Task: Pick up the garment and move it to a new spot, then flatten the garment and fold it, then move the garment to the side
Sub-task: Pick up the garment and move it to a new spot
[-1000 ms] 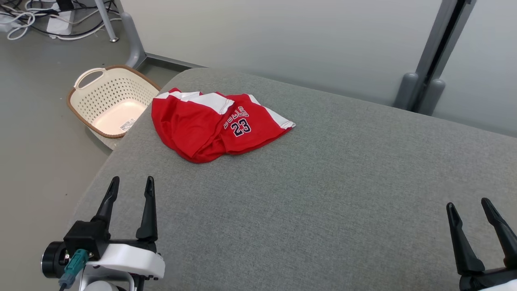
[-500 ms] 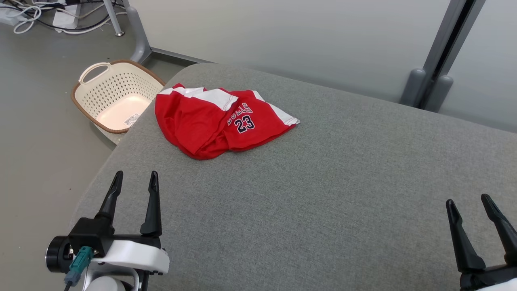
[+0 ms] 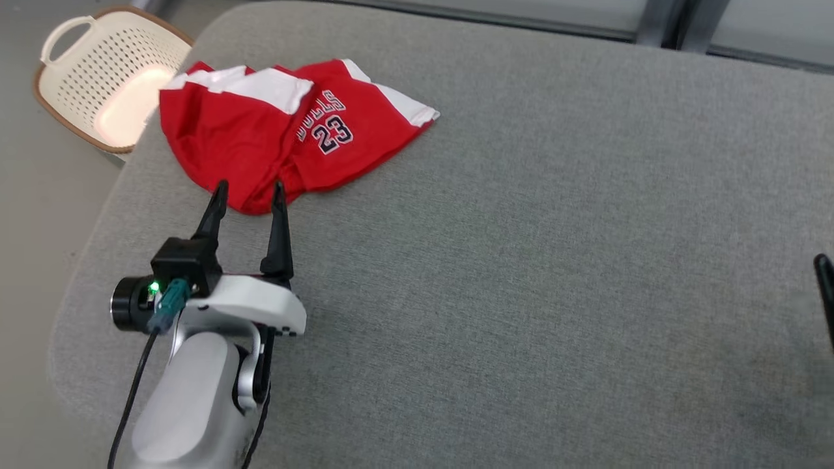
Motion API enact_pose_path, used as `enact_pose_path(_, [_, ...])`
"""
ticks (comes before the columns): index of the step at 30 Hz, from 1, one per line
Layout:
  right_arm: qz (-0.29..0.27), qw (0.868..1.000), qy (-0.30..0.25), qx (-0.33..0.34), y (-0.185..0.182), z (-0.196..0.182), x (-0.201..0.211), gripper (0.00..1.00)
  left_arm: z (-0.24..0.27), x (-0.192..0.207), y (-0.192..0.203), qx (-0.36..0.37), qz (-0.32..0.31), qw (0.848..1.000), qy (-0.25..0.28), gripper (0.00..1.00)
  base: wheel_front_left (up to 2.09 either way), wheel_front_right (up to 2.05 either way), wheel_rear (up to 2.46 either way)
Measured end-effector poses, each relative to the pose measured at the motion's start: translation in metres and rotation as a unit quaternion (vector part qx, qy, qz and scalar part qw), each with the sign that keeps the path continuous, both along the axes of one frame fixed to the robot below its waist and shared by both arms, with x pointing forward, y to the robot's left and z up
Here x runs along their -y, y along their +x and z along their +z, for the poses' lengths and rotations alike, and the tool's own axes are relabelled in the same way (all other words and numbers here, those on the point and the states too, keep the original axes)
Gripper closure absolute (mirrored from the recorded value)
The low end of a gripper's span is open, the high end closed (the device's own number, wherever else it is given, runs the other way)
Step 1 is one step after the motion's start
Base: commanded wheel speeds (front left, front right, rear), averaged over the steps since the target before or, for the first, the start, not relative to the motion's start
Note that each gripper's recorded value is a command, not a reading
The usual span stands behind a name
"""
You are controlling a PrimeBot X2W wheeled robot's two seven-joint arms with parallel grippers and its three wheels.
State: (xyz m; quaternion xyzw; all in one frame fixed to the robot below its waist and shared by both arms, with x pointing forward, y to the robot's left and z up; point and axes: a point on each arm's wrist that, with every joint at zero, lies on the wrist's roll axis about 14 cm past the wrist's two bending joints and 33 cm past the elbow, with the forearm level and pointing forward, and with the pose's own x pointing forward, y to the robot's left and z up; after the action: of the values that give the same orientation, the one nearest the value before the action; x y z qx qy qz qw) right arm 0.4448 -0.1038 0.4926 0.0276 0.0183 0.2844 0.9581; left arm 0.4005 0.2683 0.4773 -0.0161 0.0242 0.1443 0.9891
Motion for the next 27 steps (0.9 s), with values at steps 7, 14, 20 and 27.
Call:
enact_pose_path(7, [-0.039, 0.998, -0.009, -0.044, 0.021, -0.049, 0.046, 0.0, -0.076, 0.007, 0.057, -0.111, -0.017, 0.993, -0.022, 0.0, 0.0, 0.0, 0.0])
enact_pose_path(14, [-0.056, 0.995, -0.019, -0.075, 0.024, -0.08, 0.068, 0.0, -0.137, -0.004, 0.072, -0.196, 0.027, 0.978, -0.069, 0.0, 0.0, 0.0, 0.0])
enact_pose_path(20, [-0.067, 0.994, -0.02, -0.084, 0.019, -0.084, 0.076, 0.0, -0.139, -0.007, 0.079, -0.199, 0.023, 0.978, -0.053, 1.0, 0.0, 0.0, 0.0])
enact_pose_path(27, [-0.07, 0.996, -0.002, -0.06, 0.014, -0.063, 0.068, 0.0, -0.084, -0.02, 0.085, -0.119, 0.023, 0.993, -0.013, 1.0, 0.0, 0.0, 0.0])
